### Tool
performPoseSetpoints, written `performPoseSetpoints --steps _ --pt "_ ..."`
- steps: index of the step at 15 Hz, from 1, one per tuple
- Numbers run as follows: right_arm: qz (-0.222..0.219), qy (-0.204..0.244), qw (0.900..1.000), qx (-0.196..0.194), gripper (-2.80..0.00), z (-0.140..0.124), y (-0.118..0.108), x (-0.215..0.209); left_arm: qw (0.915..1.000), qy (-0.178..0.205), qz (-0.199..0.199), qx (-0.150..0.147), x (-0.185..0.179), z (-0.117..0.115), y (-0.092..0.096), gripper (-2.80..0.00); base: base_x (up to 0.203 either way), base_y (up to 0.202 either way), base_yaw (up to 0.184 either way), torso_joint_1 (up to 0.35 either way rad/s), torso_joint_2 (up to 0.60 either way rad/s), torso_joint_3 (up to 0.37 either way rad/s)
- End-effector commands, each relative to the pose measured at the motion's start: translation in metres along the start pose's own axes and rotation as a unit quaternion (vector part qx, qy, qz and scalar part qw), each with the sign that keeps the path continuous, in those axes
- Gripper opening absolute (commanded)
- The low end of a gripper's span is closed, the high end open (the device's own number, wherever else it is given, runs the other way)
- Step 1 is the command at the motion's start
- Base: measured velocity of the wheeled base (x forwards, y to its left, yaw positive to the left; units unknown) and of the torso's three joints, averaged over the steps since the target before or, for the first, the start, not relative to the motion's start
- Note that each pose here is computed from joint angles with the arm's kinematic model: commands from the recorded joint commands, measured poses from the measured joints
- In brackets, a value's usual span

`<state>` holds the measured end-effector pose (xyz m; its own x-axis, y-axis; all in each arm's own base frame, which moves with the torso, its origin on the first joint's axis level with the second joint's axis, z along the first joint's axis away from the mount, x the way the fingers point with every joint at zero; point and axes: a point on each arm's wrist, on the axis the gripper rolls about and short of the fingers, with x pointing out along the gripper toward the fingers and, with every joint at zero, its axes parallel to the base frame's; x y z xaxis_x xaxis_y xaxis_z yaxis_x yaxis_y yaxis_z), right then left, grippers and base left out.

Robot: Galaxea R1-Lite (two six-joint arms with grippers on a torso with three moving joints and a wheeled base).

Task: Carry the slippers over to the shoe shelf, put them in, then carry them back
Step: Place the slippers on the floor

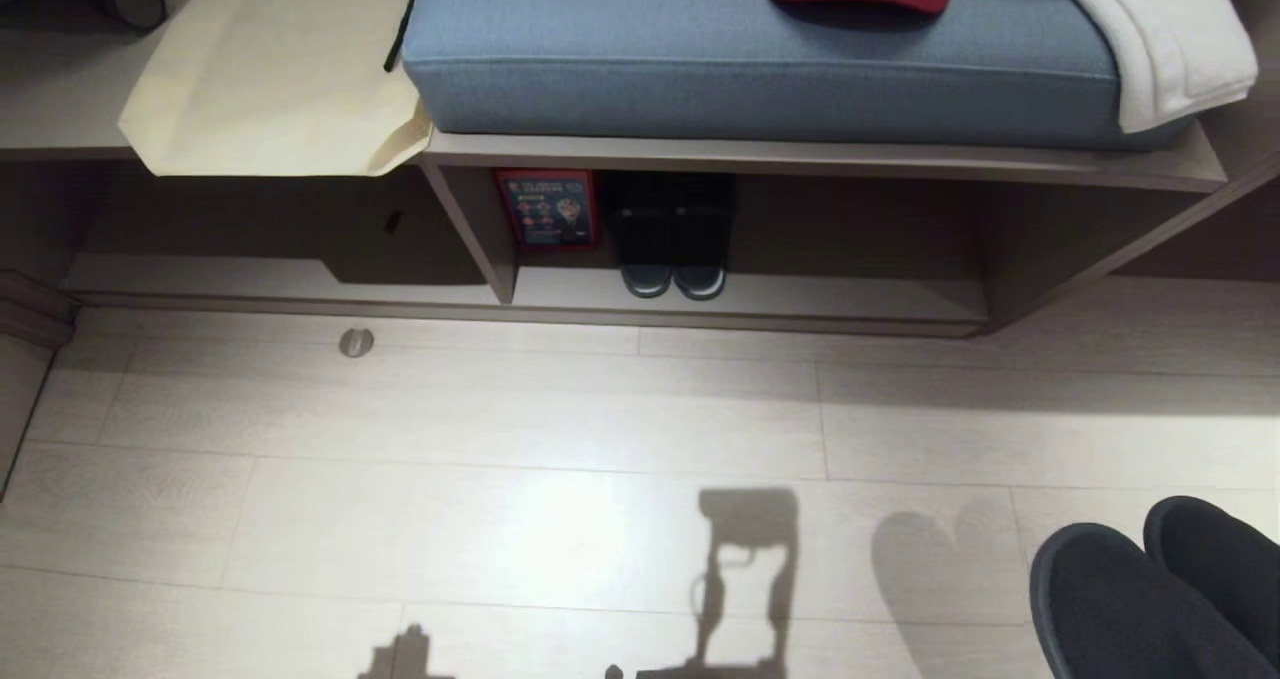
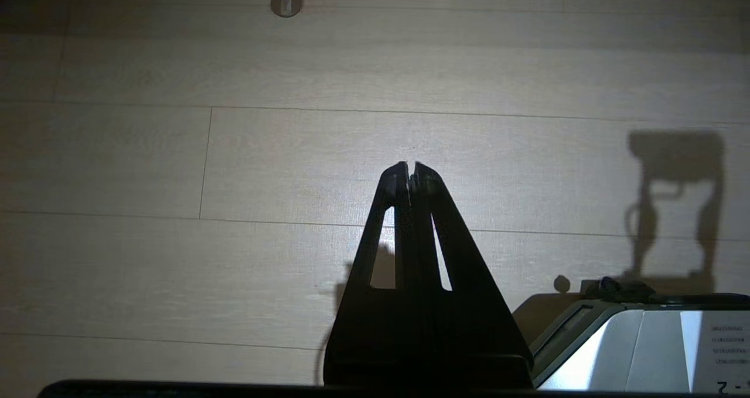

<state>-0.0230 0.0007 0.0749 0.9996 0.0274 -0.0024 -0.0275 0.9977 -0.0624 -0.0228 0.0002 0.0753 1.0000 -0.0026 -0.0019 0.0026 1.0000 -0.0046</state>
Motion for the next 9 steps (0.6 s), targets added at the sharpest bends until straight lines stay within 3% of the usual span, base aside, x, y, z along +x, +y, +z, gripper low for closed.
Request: performPoseSetpoints --steps 1,9 --pt "0.000 0.000 1.000 0.000 -2.80 0.0000 0.0000 -0.0001 1.0000 0.001 0.000 -0.001 0.0002 -0.0004 0.0000 -2.80 0.000 0.000 0.000 0.002 0.00 0.207" --pt "0.000 0.000 1.000 0.000 -2.80 0.0000 0.0000 -0.0001 1.0000 0.001 -0.001 0.000 0.0002 -0.0004 0.0000 -2.80 0.000 0.000 0.000 0.003 0.00 0.201"
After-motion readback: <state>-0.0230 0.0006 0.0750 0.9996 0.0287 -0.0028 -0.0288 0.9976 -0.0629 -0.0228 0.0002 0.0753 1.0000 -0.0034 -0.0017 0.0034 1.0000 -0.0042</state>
